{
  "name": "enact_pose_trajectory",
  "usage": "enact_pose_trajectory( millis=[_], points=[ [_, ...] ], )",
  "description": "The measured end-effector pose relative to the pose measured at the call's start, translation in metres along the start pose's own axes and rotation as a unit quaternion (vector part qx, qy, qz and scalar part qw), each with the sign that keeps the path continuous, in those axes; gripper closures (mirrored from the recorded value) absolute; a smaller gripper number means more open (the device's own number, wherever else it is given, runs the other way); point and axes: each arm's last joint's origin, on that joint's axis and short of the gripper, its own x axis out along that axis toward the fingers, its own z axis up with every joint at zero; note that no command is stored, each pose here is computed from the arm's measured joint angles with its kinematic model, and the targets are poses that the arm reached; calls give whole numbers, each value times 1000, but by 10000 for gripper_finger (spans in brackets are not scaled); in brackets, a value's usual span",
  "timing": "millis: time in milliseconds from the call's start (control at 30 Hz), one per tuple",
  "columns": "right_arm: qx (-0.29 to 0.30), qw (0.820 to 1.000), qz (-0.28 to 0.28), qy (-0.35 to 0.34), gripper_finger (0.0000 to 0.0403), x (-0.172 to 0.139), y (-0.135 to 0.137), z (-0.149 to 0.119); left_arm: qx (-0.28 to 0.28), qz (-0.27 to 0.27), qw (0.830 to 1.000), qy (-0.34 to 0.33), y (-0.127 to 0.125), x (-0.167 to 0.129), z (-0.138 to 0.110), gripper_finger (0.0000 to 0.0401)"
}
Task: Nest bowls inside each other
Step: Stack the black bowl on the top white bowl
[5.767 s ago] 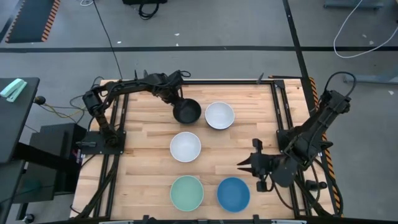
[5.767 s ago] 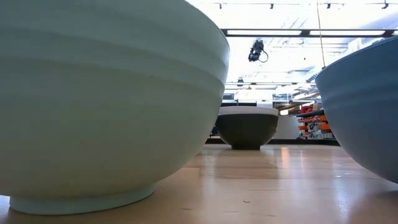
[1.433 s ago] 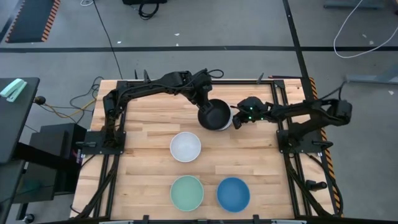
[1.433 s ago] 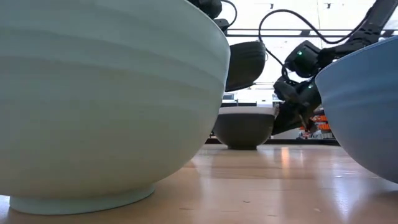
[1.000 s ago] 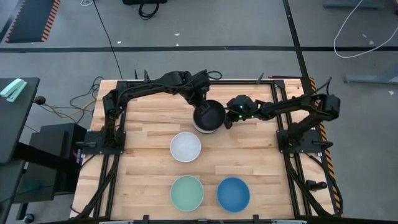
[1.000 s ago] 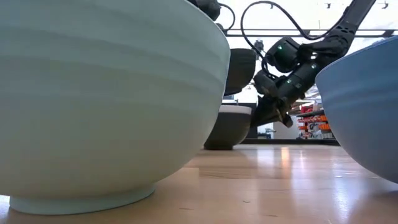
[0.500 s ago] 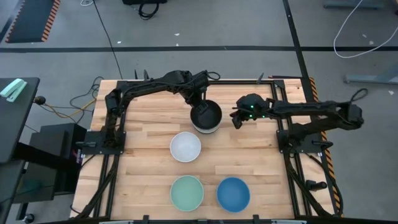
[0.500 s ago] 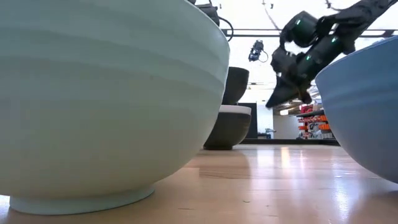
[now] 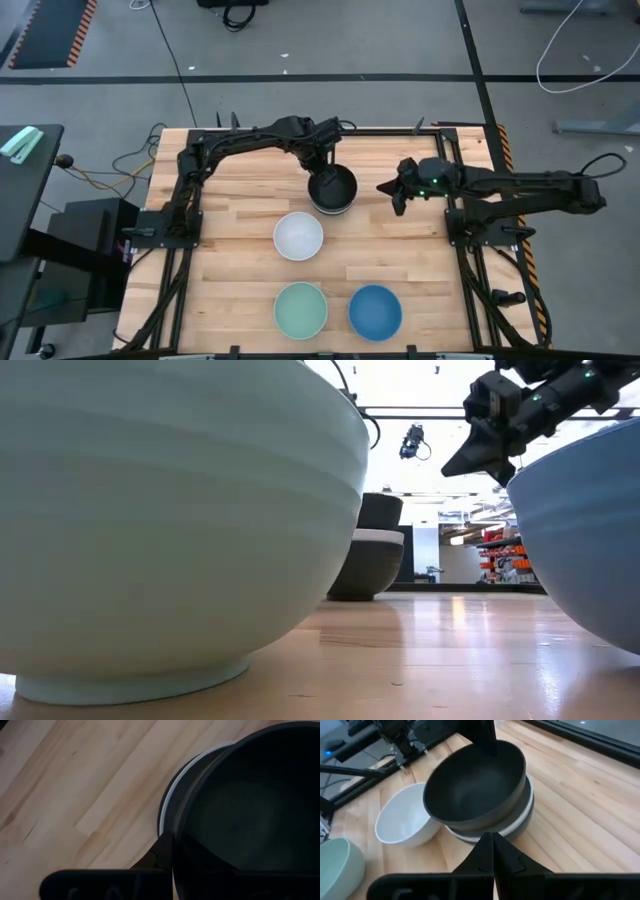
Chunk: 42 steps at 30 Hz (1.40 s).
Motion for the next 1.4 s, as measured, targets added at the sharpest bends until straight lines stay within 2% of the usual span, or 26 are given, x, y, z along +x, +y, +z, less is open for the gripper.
enact_pose_trajectory(
  millis=[167,467,633,867,1000,1200,1400],
  points=[
    [-1,1000,-2,8,403,0,3,-3,0,-1,1000,1,0,0,0,389],
    [-4,1000,-8,13,403,2,3,-5,0,-2,1000,25,2,24,2,389],
    [-4,1000,-8,14,403,2,3,-5,-4,-2,1000,22,5,23,3,388],
    [-9,1000,-8,14,392,2,3,-5,-4,-11,1000,3,0,13,9,336],
    [-9,1000,-7,15,378,2,3,-5,2,-39,999,-4,-8,5,12,315],
    [-3,1000,-6,16,364,2,3,-5,8,-50,999,-12,-14,-5,14,301],
    [-1,1000,-8,22,350,2,3,-6,3,-47,999,-11,-8,-5,16,302]
  ],
)
